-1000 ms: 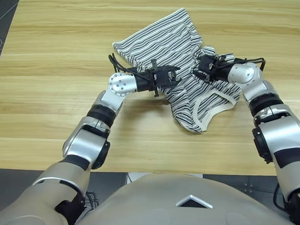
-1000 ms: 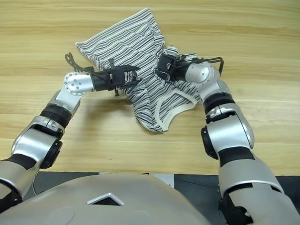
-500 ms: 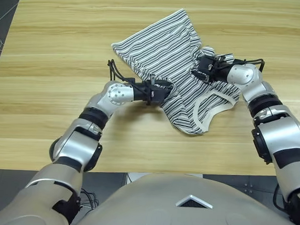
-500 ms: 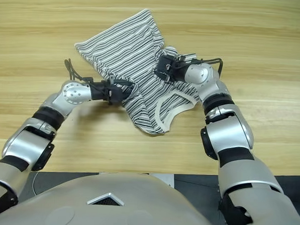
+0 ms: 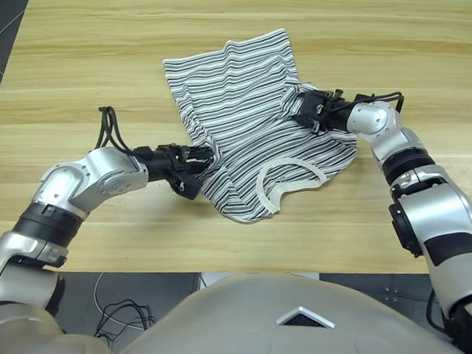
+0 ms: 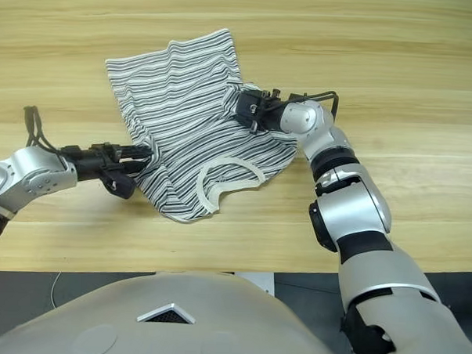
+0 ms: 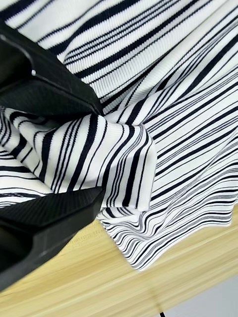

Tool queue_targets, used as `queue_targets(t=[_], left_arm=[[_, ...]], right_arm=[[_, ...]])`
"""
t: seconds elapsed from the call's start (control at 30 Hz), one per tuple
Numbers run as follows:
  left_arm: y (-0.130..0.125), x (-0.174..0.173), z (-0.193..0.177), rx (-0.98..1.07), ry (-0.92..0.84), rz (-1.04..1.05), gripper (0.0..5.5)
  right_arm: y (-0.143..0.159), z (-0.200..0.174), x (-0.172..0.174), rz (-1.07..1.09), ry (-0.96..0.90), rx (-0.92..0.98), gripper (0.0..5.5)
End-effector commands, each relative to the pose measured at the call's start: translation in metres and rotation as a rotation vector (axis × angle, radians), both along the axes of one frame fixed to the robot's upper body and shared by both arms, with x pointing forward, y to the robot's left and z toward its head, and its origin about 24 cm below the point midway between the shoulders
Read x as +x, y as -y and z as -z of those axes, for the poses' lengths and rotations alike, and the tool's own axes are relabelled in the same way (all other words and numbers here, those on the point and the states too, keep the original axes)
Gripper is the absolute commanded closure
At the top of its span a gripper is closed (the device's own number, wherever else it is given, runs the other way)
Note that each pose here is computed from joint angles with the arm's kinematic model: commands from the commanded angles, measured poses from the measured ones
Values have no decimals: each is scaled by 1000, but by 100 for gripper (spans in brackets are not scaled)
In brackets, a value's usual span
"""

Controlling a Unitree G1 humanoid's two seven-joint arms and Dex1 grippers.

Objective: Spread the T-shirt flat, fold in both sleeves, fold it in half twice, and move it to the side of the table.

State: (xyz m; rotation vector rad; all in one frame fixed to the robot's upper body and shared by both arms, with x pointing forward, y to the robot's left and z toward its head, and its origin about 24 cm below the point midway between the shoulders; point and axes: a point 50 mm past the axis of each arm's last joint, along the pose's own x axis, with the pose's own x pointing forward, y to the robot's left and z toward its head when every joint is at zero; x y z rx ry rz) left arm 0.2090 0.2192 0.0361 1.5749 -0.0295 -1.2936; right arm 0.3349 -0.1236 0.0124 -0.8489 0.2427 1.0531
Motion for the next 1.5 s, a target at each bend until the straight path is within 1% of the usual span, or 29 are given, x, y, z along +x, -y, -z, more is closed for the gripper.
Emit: queue_targets(t=[0.03, 0.1, 0.17, 0.2, 0.27, 0.33, 0.4, 0.47, 0.5, 0.57, 0.63, 0.73, 0.83, 0.93, 1.07, 1.2, 1.3, 1.4, 1.5], left_arm=[[-20, -22, 8, 79, -94, -53, 370], [-21, -24, 2, 38, -90, -72, 370], [-22, -18, -10, -36, -41, -108, 370], [-26, -15, -13, -41, -21, -126, 370], [-36, -14, -12, -23, -20, -164, 370], [-56, -17, -2, 54, -54, -229, 370], [-74, -26, 10, 127, -113, -281, 370], [-83, -35, 15, 166, -163, -302, 370], [-81, -33, 10, 157, -152, -298, 370], [-68, -19, -13, 96, -61, -261, 370], [-46, -6, -38, 30, 51, -195, 370], [-16, -1, -60, -22, 133, -100, 370], [12, -3, -59, -53, 124, -32, 370], [28, -2, -37, -38, 57, 3, 370], [30, 2, -8, 21, -28, 3, 370], [19, 7, 20, 121, -79, -19, 370], [6, 3, 28, 188, -123, -41, 370], [-11, -13, 33, 262, -205, -64, 370], [-22, -24, 32, 308, -260, -105, 370]], right_arm=[[9, 37, -26, -25, -159, -114, 318], [9, 37, -26, -26, -161, -111, 318], [8, 37, -26, -30, -162, -108, 318], [7, 37, -26, -32, -162, -106, 318], [7, 36, -26, -35, -162, -105, 318], [6, 36, -26, -36, -161, -104, 318], [7, 35, -25, -35, -157, -102, 318], [7, 30, -22, -29, -140, -80, 318], [7, 24, -19, -21, -123, -47, 318], [5, 8, -9, -9, -69, 26, 318], [5, -9, -1, -18, -4, 61, 318], [9, -29, 6, -49, 71, 69, 318], [14, -40, 6, -83, 98, 62, 318], [20, -42, 0, -123, 79, 42, 318], [33, -41, -7, -147, 36, -7, 318], [48, -33, -18, -168, -28, -69, 318], [64, -32, -21, -141, -51, -119, 318], [83, -34, -22, -104, -62, -166, 318], [86, -34, -25, -108, -77, -162, 318]])
